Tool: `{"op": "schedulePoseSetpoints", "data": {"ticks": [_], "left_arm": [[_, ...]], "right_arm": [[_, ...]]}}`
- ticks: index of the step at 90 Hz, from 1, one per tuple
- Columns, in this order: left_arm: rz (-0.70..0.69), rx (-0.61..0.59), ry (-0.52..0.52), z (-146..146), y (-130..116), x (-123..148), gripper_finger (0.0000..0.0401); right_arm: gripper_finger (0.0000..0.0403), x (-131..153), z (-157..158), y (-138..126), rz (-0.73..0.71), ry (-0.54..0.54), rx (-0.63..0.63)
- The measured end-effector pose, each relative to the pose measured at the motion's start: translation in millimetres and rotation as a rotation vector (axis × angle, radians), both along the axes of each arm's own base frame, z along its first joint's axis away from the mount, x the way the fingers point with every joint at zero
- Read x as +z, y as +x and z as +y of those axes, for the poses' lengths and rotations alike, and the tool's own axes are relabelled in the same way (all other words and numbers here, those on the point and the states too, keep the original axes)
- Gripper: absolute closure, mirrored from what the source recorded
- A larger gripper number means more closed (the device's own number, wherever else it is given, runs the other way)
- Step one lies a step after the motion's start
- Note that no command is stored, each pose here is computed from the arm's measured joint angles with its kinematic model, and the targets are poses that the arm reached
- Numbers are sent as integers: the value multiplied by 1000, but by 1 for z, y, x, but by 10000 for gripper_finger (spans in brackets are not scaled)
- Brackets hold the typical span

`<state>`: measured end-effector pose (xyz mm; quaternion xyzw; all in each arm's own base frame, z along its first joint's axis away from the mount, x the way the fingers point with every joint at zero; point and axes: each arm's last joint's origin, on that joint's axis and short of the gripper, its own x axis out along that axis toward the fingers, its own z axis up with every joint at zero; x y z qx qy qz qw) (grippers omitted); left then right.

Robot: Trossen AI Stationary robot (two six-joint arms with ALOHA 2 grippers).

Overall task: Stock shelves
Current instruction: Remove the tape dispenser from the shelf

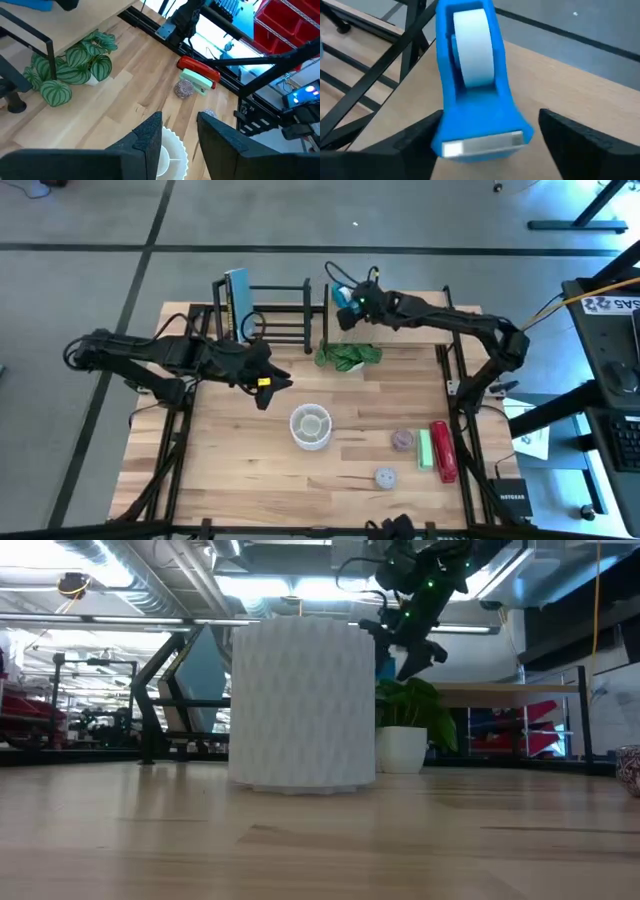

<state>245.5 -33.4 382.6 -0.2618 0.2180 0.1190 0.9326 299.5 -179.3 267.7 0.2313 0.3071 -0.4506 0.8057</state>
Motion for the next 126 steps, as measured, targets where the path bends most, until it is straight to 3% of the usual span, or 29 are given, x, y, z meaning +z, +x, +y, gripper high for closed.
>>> {"op": "schedulePoseSetpoints", "data": {"ticks": [16, 34, 49, 59, 75, 87, 96, 107, 126], "left_arm": [[-1, 6, 3, 0, 0, 0, 294], [1, 3, 7, 0, 0, 0, 294], [2, -5, 22, 0, 0, 0, 294], [4, -15, 41, 0, 0, 0, 294], [7, -29, 67, 0, 0, 0, 294], [10, -42, 91, 0, 0, 0, 294], [13, -52, 110, 0, 0, 0, 294], [17, -68, 139, 0, 0, 0, 294], [18, -73, 150, 0, 0, 0, 294]], "right_arm": [[213, 0, 1, 0, -1, 7, 11], [214, 19, 12, -13, -16, 11, 18], [214, 70, 34, -42, -48, -39, 23], [214, 102, 65, -61, -75, -57, 120], [214, 117, 129, -87, -96, 146, 370], [214, 107, 175, -99, 35, 370, 533], [214, 94, 203, -105, 142, 466, 590], [214, 63, 220, -113, 279, 489, 486], [214, -2, 222, -139, 419, 548, 57]]}}
